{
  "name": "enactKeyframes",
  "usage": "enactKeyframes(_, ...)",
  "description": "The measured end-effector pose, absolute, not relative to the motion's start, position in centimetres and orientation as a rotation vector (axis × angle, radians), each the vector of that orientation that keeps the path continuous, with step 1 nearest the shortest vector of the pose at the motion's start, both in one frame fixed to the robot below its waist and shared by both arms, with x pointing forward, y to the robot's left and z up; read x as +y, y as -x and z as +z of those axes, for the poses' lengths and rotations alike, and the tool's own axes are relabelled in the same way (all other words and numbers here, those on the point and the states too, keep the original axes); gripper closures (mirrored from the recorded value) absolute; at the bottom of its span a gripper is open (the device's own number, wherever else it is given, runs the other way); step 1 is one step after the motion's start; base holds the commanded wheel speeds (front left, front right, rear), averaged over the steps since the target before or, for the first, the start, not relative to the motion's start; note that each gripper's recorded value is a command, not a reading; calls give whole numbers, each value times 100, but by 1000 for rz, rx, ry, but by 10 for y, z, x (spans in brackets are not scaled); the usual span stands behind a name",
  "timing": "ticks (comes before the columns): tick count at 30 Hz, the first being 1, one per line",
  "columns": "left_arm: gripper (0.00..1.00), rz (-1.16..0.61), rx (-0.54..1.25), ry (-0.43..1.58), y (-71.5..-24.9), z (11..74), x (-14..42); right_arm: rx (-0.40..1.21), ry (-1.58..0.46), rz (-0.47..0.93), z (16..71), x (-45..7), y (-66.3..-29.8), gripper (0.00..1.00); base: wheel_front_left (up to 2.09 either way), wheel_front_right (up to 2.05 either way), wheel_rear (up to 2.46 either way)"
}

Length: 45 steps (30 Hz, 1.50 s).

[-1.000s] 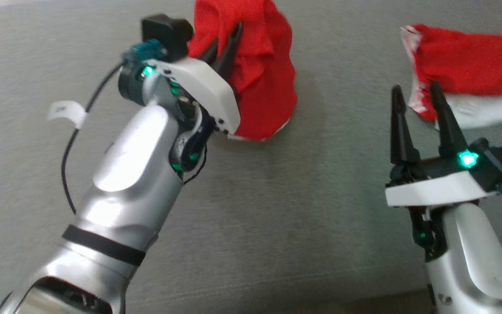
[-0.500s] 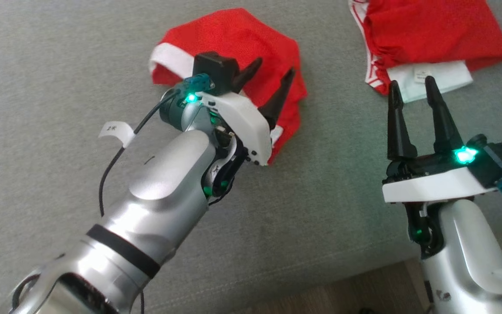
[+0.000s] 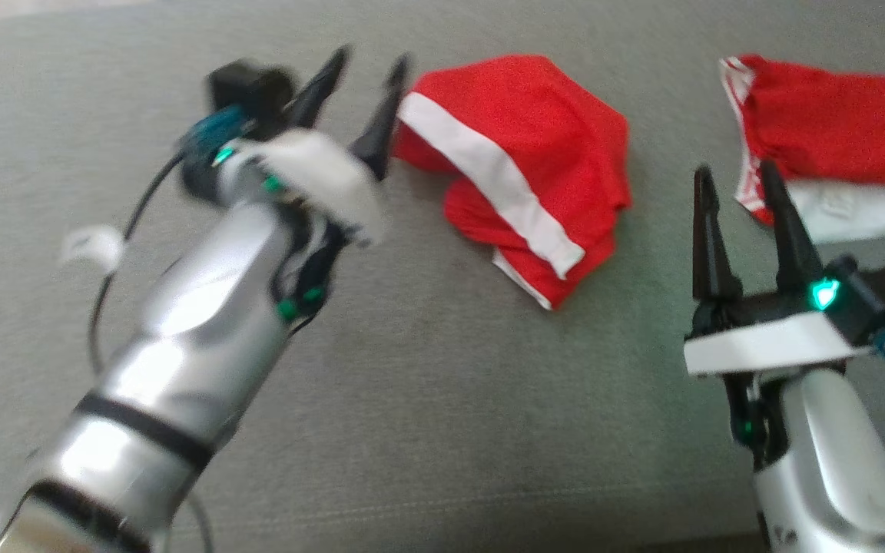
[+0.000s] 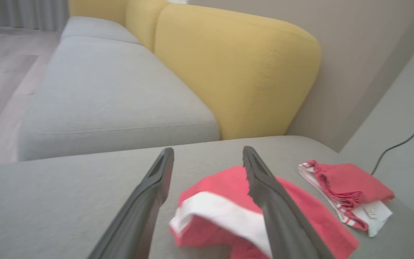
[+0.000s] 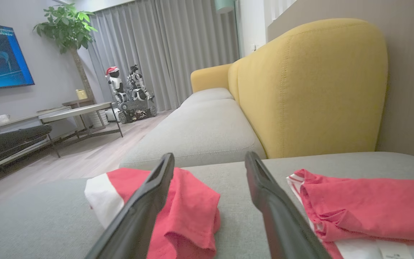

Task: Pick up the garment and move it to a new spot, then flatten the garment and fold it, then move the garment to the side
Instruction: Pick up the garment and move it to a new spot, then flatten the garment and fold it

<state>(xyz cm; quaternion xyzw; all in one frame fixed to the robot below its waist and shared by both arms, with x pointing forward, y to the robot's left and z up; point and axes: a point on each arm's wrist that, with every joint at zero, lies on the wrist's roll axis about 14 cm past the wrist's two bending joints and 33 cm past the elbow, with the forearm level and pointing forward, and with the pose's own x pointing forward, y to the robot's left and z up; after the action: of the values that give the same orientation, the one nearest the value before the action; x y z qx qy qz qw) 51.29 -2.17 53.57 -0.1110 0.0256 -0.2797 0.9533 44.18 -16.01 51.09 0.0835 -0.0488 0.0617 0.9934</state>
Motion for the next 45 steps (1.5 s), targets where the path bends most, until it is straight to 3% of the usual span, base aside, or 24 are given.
enactKeyframes(7, 0, -371, 84, 244, -469, 507, 72, -50, -158, 184, 499, -136, -423, 0, 0, 0, 0)
enactKeyframes(15, 0, -175, 88, 341, -397, 482, 131, -25, -150, 239, 498, -116, -411, 0, 0, 0, 0)
enactKeyframes(24, 0, -168, 33, 390, -388, 491, 123, 76, -130, 288, 481, -100, -408, 0, 0, 0, 0)
enactKeyframes(36, 0, -170, 80, 400, -391, 471, 119, 324, -310, 336, 430, -73, -397, 0, 0, 0, 0)
enactKeyframes(45, 0, -151, 103, 388, -396, 461, 125, 370, -372, 363, 420, -56, -415, 0, 0, 0, 0)
